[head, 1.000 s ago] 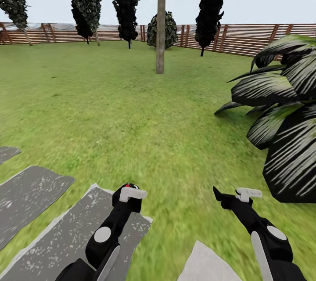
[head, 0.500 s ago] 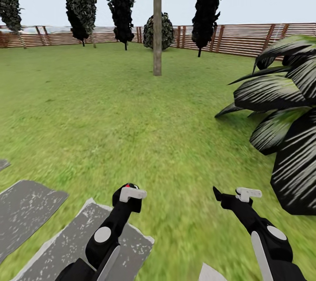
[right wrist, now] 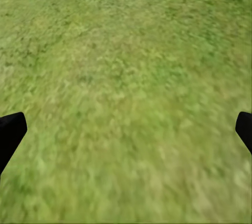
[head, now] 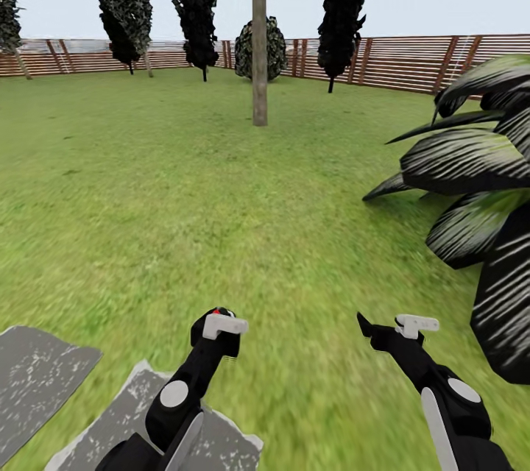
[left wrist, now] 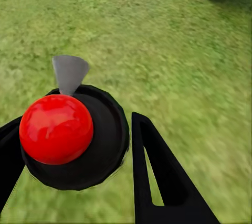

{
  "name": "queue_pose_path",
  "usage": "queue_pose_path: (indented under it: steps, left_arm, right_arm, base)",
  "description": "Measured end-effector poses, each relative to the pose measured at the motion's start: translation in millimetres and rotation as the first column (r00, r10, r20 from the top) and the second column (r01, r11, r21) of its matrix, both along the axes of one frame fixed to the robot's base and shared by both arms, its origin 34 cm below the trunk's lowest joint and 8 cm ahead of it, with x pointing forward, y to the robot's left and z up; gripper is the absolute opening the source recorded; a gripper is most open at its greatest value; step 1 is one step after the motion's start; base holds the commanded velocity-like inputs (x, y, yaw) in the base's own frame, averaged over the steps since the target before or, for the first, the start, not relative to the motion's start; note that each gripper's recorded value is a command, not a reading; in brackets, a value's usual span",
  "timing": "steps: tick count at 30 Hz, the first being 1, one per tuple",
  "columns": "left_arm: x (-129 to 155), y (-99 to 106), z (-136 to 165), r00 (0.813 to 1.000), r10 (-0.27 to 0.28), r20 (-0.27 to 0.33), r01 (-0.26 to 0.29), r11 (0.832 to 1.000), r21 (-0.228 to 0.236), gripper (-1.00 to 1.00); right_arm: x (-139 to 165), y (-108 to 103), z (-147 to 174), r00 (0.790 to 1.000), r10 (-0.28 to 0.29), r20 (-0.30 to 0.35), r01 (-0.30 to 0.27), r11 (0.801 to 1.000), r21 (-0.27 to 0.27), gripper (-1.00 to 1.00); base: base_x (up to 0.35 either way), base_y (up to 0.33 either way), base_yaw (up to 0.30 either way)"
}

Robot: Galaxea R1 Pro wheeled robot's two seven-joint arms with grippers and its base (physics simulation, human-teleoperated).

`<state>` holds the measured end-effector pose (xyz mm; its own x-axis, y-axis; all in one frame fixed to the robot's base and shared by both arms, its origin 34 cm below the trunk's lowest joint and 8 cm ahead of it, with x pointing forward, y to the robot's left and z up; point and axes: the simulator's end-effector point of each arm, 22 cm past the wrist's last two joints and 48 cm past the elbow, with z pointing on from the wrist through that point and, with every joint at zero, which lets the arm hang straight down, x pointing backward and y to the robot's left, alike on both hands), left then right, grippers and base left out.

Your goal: In the garden, pick up the pesticide atomizer on the floor and spray pesticide onto both trees until each tree trunk is fully covered.

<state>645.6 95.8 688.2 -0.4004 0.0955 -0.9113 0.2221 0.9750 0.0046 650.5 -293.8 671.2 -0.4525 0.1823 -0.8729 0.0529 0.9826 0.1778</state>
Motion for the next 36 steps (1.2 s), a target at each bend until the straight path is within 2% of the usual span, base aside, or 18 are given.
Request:
queue_pose_path:
  steps: [36]
  left_arm:
    - [-1.0,-5.1,1.2,1.000,-0.007,0.002,0.007,1.000,-0.004,-1.00]
  right_arm:
    - [0.0,-0.6,0.1,1.000,0.000,0.000,0.000,1.000,-0.001,1.00]
  base:
    - [0.332,0.089,0.000]
